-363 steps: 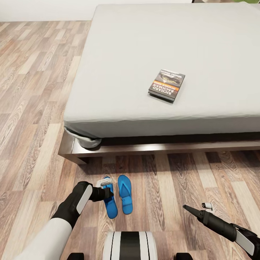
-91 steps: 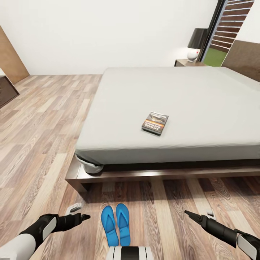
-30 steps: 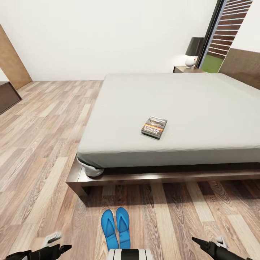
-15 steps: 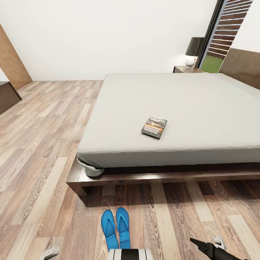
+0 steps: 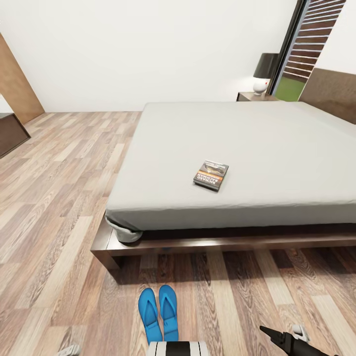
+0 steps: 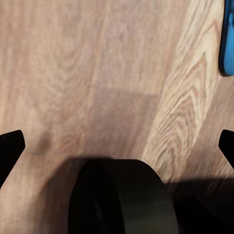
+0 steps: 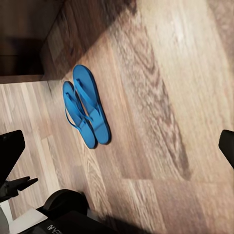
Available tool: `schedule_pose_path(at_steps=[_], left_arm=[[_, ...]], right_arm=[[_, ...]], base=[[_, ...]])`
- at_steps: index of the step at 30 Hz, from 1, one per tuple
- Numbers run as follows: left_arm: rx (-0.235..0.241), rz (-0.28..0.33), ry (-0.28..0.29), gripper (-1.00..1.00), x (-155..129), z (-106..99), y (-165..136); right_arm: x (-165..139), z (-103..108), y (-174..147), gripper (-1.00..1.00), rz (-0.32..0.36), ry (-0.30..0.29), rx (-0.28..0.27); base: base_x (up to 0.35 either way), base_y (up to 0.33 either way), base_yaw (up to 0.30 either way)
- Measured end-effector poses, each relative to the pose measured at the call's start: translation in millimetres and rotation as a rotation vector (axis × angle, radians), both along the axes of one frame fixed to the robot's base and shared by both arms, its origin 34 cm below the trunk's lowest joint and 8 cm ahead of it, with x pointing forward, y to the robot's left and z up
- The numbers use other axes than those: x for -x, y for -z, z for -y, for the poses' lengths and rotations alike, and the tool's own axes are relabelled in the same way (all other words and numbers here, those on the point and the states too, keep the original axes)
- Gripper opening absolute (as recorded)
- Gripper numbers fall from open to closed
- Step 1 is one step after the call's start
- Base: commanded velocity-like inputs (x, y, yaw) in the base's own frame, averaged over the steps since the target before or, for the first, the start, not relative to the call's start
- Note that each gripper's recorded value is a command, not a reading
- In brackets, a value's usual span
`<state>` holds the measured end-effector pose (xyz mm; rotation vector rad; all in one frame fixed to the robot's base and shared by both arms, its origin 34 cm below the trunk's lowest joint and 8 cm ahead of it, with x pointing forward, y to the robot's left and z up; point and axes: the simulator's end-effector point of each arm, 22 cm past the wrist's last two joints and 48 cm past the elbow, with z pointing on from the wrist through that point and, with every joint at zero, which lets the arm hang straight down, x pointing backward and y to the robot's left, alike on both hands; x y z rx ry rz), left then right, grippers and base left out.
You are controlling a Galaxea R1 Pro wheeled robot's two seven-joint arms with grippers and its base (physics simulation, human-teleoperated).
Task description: In the bedroom, move the book from the bed onto either nightstand, and place the two sandals side by side next to the bed.
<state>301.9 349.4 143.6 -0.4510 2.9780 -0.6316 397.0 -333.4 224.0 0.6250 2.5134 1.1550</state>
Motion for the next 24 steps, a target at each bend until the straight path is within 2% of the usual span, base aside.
schedule_pose_path(at_steps=[24], left_arm=[[-0.002, 0.035, -0.001, 1.0, -12, 0, -8]], right_arm=[[-10, -1, -11, 1.0, 0.037, -0.002, 0.001]], base=[[0.0, 0.0, 0.0]])
